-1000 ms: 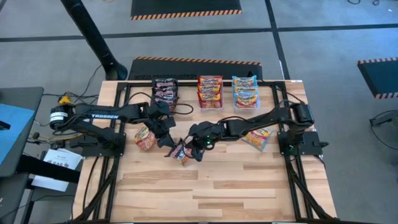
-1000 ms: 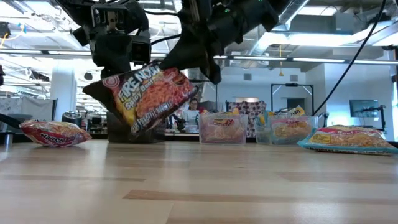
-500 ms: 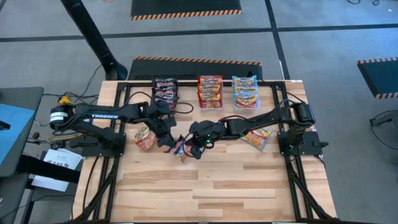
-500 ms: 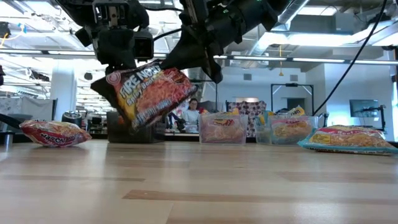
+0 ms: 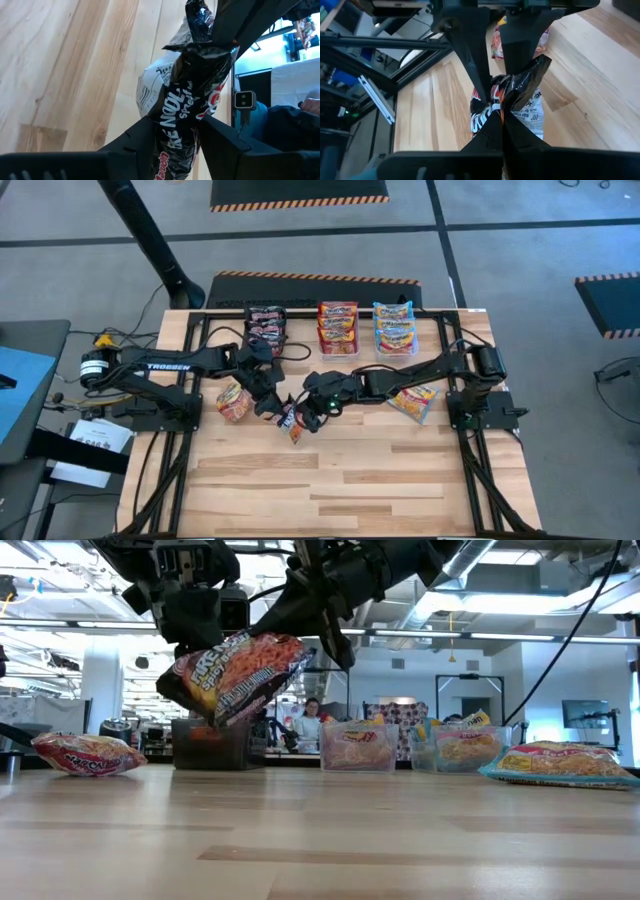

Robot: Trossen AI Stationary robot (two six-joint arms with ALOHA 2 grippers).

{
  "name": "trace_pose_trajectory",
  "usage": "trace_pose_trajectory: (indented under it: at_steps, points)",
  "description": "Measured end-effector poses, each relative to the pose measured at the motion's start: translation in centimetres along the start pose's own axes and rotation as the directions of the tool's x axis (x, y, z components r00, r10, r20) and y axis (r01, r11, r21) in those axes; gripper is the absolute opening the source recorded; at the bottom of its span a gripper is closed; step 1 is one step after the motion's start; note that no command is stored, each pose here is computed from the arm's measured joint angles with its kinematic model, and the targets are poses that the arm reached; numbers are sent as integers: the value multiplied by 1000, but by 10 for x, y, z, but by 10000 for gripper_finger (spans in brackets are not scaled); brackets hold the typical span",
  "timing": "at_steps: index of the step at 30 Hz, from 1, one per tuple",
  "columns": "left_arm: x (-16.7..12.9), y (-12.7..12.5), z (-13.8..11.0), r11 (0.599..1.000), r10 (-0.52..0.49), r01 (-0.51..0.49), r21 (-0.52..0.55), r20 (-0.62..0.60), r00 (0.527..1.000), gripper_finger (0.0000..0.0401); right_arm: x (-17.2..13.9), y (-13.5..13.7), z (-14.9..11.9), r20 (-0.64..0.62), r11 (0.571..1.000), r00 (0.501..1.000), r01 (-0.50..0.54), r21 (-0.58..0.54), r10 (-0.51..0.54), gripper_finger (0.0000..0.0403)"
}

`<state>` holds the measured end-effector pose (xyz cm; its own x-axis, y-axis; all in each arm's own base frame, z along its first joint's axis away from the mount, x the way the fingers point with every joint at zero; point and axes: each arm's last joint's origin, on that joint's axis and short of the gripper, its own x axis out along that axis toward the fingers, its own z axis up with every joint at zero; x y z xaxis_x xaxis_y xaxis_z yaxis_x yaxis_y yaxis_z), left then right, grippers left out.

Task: Sort Maruchan noodles
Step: Put the black noodle pack into the black bin

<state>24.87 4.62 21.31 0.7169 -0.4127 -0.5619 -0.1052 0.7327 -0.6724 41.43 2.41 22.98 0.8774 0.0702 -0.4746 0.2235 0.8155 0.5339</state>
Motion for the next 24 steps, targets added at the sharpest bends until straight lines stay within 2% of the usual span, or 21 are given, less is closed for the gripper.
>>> trace_pose_trajectory:
  at_steps: [14, 24]
  points:
    - [0, 0, 0, 1000, -7, 7, 26, -4, 1000, 8, 0, -1, 1, -2, 999, 1000, 1, 42, -1, 14]
    - [0, 1, -2, 1000, 4, -3, 30, -23, 1000, 2, 0, -4, 5, 6, 1000, 1000, 9, 13, -9, 92]
